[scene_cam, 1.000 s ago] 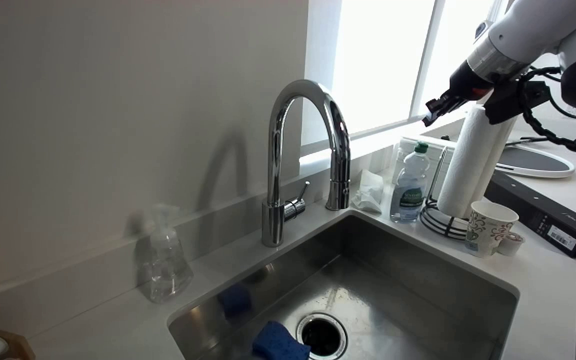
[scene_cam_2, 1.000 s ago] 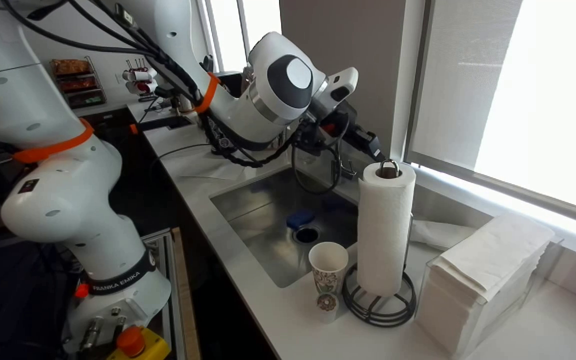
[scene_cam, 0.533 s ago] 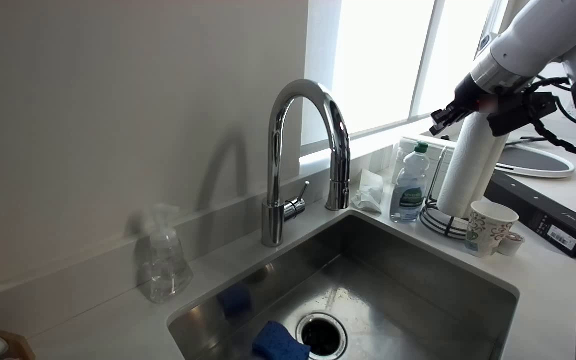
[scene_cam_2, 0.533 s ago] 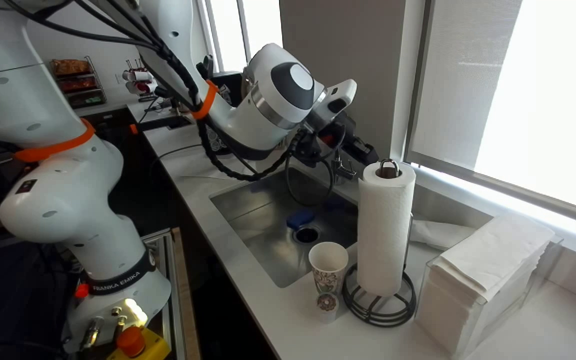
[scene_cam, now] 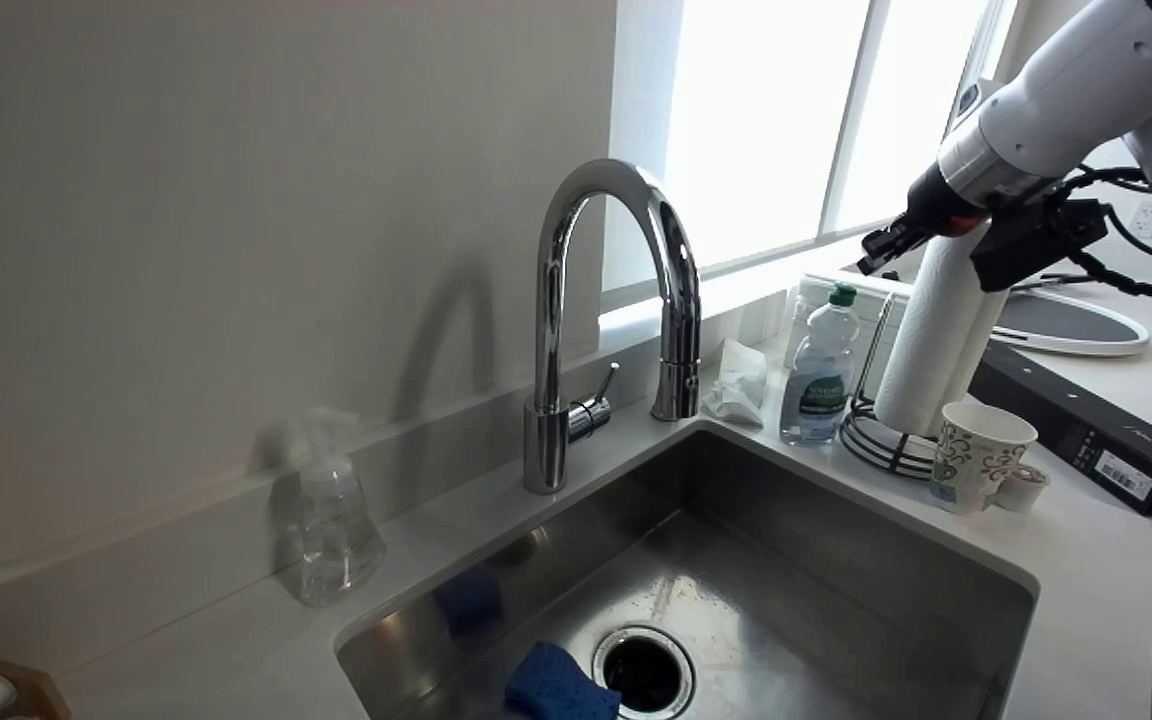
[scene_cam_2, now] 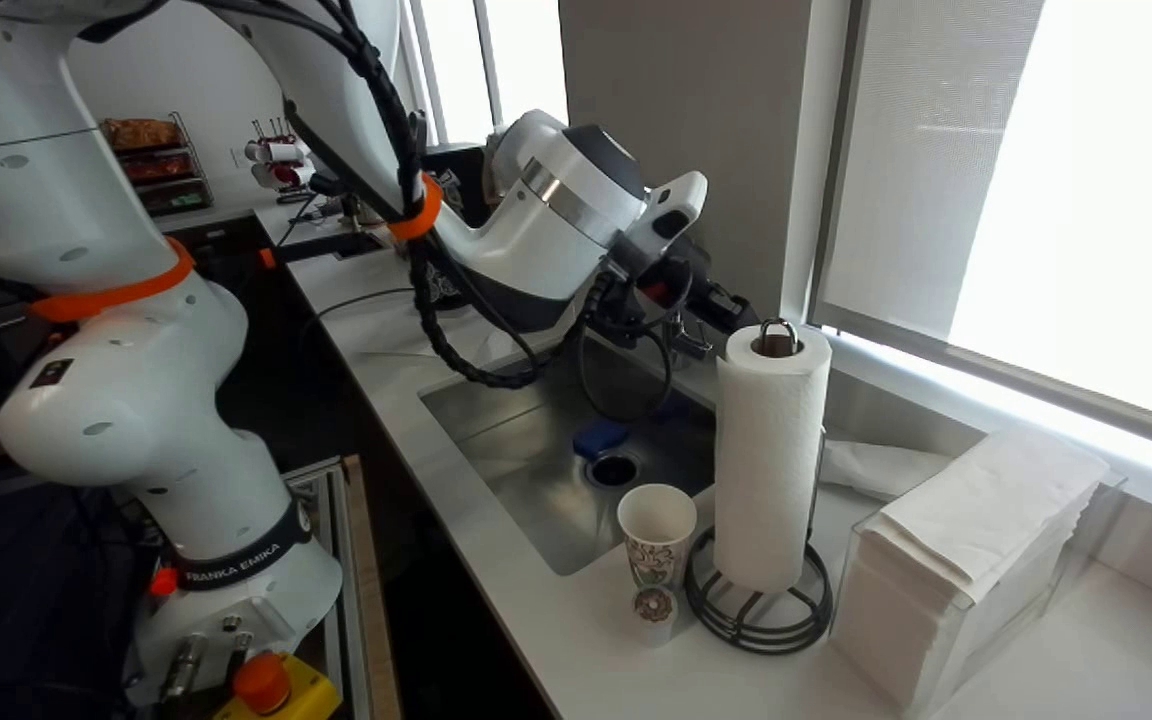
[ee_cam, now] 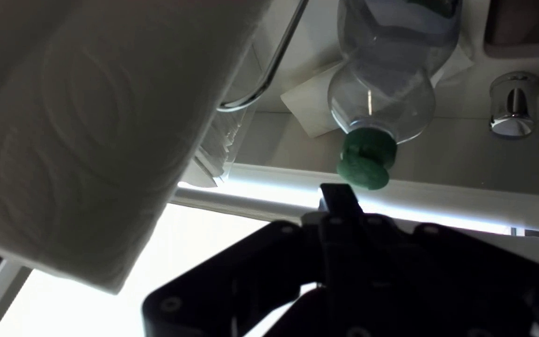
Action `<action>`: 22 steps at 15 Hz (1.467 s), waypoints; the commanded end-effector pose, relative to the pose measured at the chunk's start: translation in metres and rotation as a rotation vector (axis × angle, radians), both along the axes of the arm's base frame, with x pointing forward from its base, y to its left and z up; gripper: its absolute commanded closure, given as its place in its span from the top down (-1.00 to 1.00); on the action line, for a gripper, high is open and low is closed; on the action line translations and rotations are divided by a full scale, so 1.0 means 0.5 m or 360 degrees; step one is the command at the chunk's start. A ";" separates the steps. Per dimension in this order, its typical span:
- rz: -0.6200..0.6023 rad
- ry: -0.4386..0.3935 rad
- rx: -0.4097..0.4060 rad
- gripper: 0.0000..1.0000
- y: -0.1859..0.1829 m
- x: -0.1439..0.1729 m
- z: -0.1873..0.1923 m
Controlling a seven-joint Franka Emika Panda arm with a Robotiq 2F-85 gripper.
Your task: Close the lid of the bottle
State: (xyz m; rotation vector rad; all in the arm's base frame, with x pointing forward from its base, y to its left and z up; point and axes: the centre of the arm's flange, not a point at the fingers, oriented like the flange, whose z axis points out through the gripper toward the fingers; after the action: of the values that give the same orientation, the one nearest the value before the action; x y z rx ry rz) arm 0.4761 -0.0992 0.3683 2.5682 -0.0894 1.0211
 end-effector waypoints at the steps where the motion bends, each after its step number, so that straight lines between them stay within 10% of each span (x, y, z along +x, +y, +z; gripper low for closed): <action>1: 0.0044 -0.0094 -0.0015 -1.00 -0.002 0.004 -0.057; 22: 0.0151 -0.0252 -0.0068 -1.00 0.009 0.015 -0.104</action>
State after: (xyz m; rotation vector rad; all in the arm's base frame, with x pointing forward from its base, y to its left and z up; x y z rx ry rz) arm 0.4843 -0.0880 0.3347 2.4859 0.0188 1.2118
